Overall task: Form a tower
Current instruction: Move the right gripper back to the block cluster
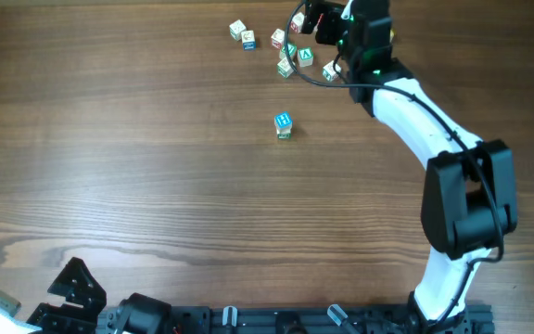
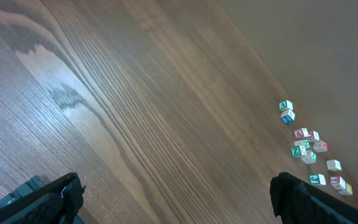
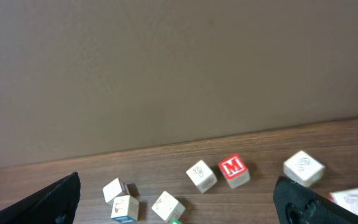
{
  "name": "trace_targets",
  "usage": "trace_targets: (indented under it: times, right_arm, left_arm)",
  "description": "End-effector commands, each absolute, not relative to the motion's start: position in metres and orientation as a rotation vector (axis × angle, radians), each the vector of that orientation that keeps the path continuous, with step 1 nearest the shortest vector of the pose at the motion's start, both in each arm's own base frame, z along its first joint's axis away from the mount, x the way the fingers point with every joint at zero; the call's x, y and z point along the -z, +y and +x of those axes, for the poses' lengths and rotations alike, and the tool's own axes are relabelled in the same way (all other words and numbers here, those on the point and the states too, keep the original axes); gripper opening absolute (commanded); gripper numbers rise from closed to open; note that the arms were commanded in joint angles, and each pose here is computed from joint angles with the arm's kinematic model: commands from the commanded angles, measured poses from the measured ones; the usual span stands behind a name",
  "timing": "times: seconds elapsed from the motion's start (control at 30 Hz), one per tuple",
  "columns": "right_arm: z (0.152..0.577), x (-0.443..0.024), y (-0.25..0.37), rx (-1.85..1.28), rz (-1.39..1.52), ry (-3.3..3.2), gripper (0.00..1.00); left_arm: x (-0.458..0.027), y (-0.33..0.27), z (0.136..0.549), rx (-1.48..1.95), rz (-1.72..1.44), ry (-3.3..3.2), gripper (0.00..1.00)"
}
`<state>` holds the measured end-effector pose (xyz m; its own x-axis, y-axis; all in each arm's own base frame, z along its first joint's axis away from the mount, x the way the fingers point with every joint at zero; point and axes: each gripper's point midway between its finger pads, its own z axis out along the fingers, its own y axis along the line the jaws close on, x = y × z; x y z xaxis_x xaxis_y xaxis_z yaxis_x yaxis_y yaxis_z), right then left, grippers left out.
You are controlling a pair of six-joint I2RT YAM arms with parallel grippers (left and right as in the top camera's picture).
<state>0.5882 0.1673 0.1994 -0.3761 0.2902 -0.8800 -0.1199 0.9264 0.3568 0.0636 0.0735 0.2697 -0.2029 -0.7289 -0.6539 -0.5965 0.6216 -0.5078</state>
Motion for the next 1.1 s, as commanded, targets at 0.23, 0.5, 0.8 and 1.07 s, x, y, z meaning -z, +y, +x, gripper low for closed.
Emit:
trace_targets:
  times: [0.23,0.5,0.8,1.07]
  right_arm:
    - [0.614,-0.144,0.189,-0.354,-0.015,2.116,1.0]
    - [0.604,-0.121,0.158,-0.245,0.006,2.266,1.0]
    - [0.584,-0.071,0.133,-0.078,-0.278,2.422,0.99]
    - [0.564,-0.002,0.133,-0.208,-0.537,2.539,0.99]
  left_arm:
    - [-0.27,0.076,0.063,0.168,-1.072,1.878,1.0]
    - [-0.27,0.076,0.063,0.168,-1.072,1.878,1.0]
    - [-0.27,0.076,0.063,0.168,-1.072,1.878,1.0]
    - [-0.27,0.076,0.063,0.168,-1.072,1.878,1.0]
